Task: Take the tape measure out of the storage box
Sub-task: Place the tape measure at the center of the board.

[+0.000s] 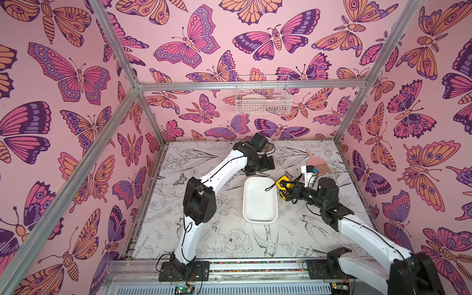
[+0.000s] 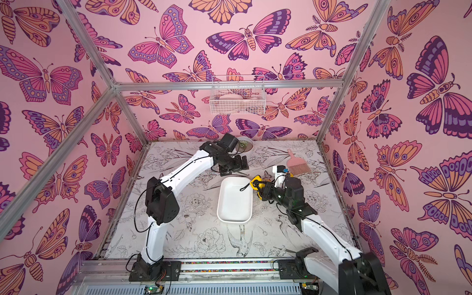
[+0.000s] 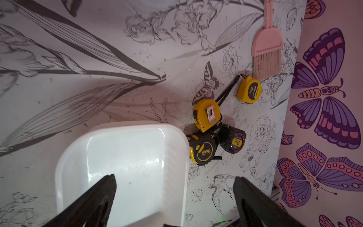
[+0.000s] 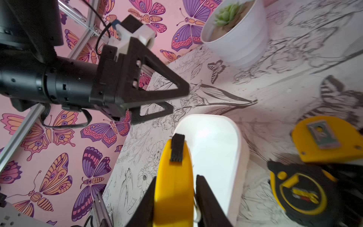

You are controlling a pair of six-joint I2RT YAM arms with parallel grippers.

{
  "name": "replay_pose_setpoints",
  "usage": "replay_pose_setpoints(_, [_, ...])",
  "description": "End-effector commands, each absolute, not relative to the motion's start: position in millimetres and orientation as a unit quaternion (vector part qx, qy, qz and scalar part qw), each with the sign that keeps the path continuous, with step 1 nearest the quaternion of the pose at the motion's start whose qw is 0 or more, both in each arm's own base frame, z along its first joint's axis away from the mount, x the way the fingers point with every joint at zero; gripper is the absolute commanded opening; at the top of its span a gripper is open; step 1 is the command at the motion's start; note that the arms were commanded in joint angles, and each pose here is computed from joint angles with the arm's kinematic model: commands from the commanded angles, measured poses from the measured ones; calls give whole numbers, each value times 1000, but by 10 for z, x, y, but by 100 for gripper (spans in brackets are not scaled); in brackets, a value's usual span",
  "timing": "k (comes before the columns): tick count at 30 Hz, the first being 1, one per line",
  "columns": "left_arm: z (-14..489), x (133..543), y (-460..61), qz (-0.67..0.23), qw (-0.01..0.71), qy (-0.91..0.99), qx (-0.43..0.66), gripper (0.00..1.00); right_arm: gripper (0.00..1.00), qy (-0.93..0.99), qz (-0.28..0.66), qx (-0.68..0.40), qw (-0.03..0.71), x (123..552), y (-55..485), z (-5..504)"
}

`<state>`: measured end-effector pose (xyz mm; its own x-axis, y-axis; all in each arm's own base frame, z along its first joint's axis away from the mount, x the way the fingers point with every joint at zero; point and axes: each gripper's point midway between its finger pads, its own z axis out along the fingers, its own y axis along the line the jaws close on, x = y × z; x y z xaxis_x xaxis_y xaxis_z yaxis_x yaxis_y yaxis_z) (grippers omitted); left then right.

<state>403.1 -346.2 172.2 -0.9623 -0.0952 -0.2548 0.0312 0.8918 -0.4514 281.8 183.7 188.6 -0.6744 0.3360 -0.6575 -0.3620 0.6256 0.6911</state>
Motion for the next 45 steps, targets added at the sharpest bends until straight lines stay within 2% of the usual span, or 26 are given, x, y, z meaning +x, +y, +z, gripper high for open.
replay_pose_setpoints(1, [1974,4132,-3240,-201,187,962,9,99,3,854,389,38,343,2543,1602,1392])
replay_pose_setpoints(10, [2133,4295,-3003,-162,225,960,33,100,1,896,358,65,257,2110,1466,939])
replay_pose_setpoints(20, [2052,4312,-2868,-150,214,965,29,99,0,929,290,126,190,1895,1236,374])
replay_pose_setpoints(25, [2002,4298,-2852,-146,209,967,28,100,6,941,272,115,165,1917,1248,225])
replay_pose_setpoints(29, [1983,4287,-2818,-138,209,968,28,100,18,946,252,119,163,1961,1202,210])
replay_pose_setpoints(31, [1981,4276,-2794,-137,208,968,27,100,36,952,220,135,166,1948,1084,221])
replay_pose_setpoints(34, [1966,4269,-2741,-133,206,969,23,100,56,953,194,141,184,1932,966,337])
replay_pose_setpoints(37, [1970,4269,-2686,-130,206,970,18,100,85,951,181,145,203,1902,881,416])
replay_pose_setpoints(39, [1976,4269,-2655,-128,208,970,17,100,96,950,171,150,213,1881,820,458])
replay_pose_setpoints(40, [1979,4270,-2634,-125,209,970,17,100,99,950,165,152,218,1881,793,493])
replay_pose_setpoints(45, [1965,4239,-2411,-79,224,971,7,99,99,933,166,137,288,2125,778,998])
